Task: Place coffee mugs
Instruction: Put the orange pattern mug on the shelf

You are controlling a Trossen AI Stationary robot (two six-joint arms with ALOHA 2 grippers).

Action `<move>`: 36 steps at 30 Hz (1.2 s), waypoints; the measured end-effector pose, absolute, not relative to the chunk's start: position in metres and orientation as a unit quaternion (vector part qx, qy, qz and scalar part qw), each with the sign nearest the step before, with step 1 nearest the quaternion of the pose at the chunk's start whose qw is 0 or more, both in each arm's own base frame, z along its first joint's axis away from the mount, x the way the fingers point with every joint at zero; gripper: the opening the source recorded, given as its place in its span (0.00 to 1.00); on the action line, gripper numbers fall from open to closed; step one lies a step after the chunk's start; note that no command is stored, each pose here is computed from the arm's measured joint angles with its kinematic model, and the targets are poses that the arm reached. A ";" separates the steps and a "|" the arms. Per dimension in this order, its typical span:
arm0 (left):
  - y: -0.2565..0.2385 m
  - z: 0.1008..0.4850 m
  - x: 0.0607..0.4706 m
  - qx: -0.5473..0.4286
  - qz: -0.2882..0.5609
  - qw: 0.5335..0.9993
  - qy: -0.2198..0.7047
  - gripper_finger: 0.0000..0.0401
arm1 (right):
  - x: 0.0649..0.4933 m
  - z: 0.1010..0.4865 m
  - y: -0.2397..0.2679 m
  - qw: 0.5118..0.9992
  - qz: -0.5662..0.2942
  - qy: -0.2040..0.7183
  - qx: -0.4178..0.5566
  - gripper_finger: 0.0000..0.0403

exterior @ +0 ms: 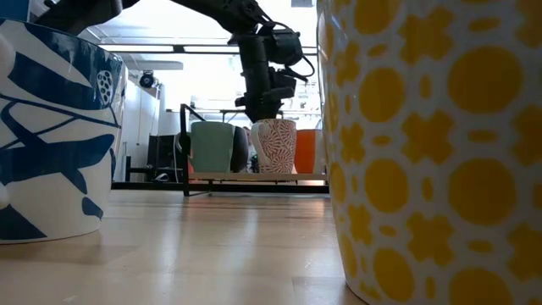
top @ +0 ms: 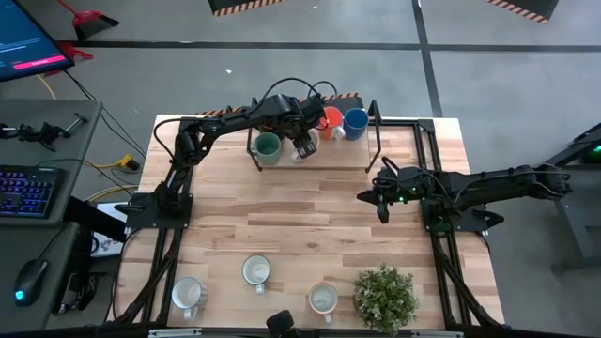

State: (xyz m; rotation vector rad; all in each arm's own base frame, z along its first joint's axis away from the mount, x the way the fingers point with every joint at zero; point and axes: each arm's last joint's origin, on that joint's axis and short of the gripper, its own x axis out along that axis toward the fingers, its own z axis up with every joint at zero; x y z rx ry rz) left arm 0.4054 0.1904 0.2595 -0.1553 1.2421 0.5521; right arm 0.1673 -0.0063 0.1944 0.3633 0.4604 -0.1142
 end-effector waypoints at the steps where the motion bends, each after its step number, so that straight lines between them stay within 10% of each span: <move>1: 0.190 0.260 0.405 -0.068 0.255 0.775 0.574 0.29 | 0.167 0.194 -0.006 0.956 -0.056 0.227 0.179 0.01; 36: 0.114 0.310 0.410 -0.047 0.104 0.842 0.527 0.42 | 0.167 0.194 -0.006 0.956 -0.057 0.227 0.179 0.01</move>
